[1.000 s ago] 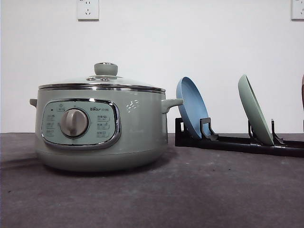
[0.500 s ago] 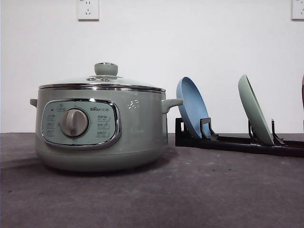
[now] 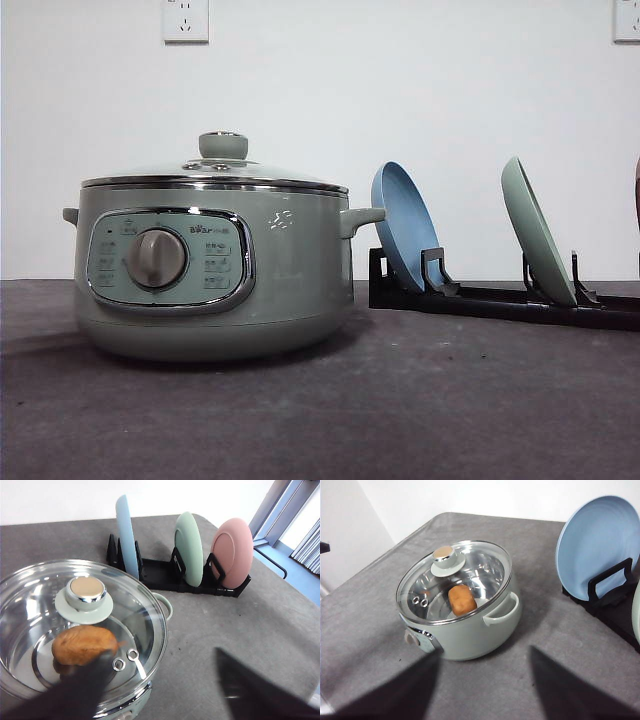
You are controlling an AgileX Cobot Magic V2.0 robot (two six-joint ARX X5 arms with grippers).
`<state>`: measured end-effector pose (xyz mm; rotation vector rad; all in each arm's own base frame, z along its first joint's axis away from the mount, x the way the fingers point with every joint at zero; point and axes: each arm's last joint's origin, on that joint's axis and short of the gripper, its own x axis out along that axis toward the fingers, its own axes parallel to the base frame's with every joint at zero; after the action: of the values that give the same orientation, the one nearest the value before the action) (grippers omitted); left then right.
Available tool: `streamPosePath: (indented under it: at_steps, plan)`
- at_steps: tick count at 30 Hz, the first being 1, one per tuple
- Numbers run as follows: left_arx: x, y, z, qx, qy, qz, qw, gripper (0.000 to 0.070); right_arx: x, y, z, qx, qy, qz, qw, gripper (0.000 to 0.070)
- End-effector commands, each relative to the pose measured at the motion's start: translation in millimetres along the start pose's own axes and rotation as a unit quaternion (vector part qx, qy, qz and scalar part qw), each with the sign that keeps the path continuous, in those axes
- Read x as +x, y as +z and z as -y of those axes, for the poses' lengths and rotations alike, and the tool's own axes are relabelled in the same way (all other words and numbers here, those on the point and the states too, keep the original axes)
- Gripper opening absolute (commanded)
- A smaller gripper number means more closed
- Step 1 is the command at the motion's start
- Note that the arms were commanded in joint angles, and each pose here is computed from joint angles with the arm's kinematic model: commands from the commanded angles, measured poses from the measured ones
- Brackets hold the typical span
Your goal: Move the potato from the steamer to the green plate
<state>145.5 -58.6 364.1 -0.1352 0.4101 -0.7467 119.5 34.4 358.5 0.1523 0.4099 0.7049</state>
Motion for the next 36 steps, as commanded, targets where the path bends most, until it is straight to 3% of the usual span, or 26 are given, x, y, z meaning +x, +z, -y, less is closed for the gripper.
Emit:
streamPosePath:
  at_steps: [1, 4, 12, 19, 28, 36]
  plan:
    - [-2.1, 7.0, 2.8, 0.017, -0.008, 0.013, 1.000, 0.0680, -1.5, 6.3, -2.0, -0.013, 0.003, 0.012, 1.000, 0.0576]
    - [-2.1, 7.0, 2.8, 0.017, -0.008, 0.013, 1.000, 0.0678, -1.5, 6.3, -2.0, -0.013, 0.003, 0.012, 1.000, 0.0629]
    - [-2.1, 7.0, 2.8, 0.016, -0.008, 0.013, 1.000, 0.0677, -1.4, 6.1, -1.9, -0.005, 0.002, 0.011, 1.000, 0.0627]
    - [-1.9, 7.0, 2.7, 0.017, -0.008, 0.013, 1.000, 0.0676, 13.7, 15.7, 9.7, 0.074, -0.035, 0.020, 0.996, 0.0628]
    - [-1.9, 7.0, 2.7, 0.017, -0.008, 0.013, 1.000, 0.0676, 62.1, 54.7, 45.9, 0.146, -0.098, -0.043, 0.983, 0.0624]
    - [-1.9, 6.7, 2.7, 0.016, -0.008, 0.011, 1.000, 0.0676, 105.7, 96.3, 87.4, 0.149, -0.119, -0.049, 0.981, 0.0624]
